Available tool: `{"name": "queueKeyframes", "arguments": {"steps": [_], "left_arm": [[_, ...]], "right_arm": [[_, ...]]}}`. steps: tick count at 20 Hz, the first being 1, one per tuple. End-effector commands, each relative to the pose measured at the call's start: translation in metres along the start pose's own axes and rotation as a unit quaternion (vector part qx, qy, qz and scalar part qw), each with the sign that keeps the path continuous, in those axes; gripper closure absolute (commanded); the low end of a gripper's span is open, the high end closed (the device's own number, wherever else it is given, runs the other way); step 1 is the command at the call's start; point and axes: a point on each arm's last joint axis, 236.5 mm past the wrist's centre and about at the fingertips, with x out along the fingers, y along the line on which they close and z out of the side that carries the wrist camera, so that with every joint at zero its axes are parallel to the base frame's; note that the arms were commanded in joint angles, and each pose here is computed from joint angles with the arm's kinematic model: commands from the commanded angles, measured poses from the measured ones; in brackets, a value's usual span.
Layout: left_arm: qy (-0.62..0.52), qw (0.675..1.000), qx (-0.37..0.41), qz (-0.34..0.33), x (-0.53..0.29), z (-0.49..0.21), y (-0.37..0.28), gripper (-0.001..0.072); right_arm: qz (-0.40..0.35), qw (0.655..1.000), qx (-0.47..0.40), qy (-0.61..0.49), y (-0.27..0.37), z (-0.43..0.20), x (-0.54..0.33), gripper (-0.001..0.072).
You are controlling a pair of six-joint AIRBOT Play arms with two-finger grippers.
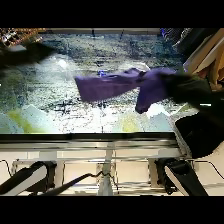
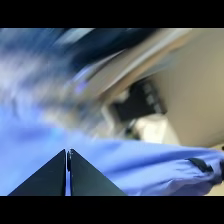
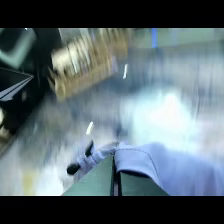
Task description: Fold the clothes and pants, and hang the long-sleeved shirts on hangers.
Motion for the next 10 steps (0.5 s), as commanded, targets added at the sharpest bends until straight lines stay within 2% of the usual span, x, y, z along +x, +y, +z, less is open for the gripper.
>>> {"name": "queueKeyframes", "arguments": {"steps": [1,3,5,6,7,9,10], "left_arm": [[-0.083,0.974,0.192,-0.087,-0.069,0.038,-0.175,0.0698],[-0.096,0.957,0.259,-0.082,-0.091,0.03,-0.222,0.0697],[-0.058,0.965,0.244,-0.075,-0.091,0.006,-0.225,0.0695],[-0.034,0.97,0.226,-0.081,-0.085,-0.005,-0.218,0.0669],[-0.01,0.974,0.205,-0.092,-0.077,-0.017,-0.208,0.0548],[0.046,0.983,0.139,-0.111,-0.05,-0.049,-0.174,0.0233],[0.08,0.984,0.117,-0.109,-0.034,-0.071,-0.151,0.0201]], "right_arm": [[0.003,0.988,-0.112,-0.111,0.066,0.093,-0.09,0.0702],[0.011,0.982,-0.139,-0.126,0.085,0.114,-0.107,0.0702],[0.01,0.987,-0.134,-0.087,0.077,0.108,-0.087,0.0701],[0.005,0.99,-0.125,-0.061,0.066,0.102,-0.069,0.0701],[0.001,0.993,-0.117,-0.036,0.056,0.096,-0.052,0.0701],[-0.008,0.995,-0.099,0.008,0.032,0.085,-0.013,0.0701],[-0.013,0.995,-0.091,0.026,0.019,0.08,0.008,0.0701]]}}
